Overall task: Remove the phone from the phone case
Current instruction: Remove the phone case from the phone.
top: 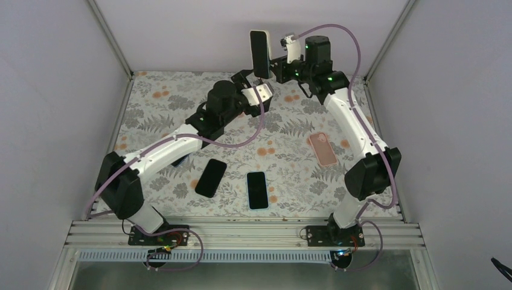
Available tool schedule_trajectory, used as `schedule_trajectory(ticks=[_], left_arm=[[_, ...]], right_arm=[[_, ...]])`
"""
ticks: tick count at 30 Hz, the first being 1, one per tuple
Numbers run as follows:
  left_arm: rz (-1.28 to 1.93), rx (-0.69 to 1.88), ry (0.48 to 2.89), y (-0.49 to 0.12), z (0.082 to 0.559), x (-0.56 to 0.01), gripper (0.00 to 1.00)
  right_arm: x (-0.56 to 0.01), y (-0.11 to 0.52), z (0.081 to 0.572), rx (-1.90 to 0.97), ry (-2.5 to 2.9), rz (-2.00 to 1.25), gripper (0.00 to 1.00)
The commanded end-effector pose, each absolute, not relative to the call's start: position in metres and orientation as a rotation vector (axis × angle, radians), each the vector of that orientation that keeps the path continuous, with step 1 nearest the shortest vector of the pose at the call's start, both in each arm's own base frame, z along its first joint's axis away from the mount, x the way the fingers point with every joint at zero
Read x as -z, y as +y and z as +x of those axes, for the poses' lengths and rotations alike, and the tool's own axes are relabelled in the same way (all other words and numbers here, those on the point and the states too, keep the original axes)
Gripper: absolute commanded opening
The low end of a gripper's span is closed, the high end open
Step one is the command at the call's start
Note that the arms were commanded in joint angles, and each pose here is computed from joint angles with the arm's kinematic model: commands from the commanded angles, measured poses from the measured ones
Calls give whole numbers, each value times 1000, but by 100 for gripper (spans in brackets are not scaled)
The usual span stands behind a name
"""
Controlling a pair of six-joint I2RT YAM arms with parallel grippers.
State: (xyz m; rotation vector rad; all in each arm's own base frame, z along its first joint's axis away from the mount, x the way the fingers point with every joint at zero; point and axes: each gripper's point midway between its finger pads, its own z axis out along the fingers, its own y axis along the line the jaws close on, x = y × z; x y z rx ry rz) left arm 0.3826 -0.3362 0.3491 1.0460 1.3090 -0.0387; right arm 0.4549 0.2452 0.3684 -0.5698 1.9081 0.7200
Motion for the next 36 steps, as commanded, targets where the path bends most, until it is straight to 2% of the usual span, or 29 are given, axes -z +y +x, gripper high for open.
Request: schedule_trajectory(ticks=[1, 17, 36], left_arm=[[882, -32, 1259, -331, 405, -382, 100], [783, -135, 1260, -327, 437, -373, 99], [715, -112, 1275, -309, 442, -374, 96]], right_arm=[[-411, 246, 467, -684, 1789, -478, 3], [-414, 257, 458, -688, 1775, -502, 3], [-413, 264, 455, -691, 1770, -525, 3]])
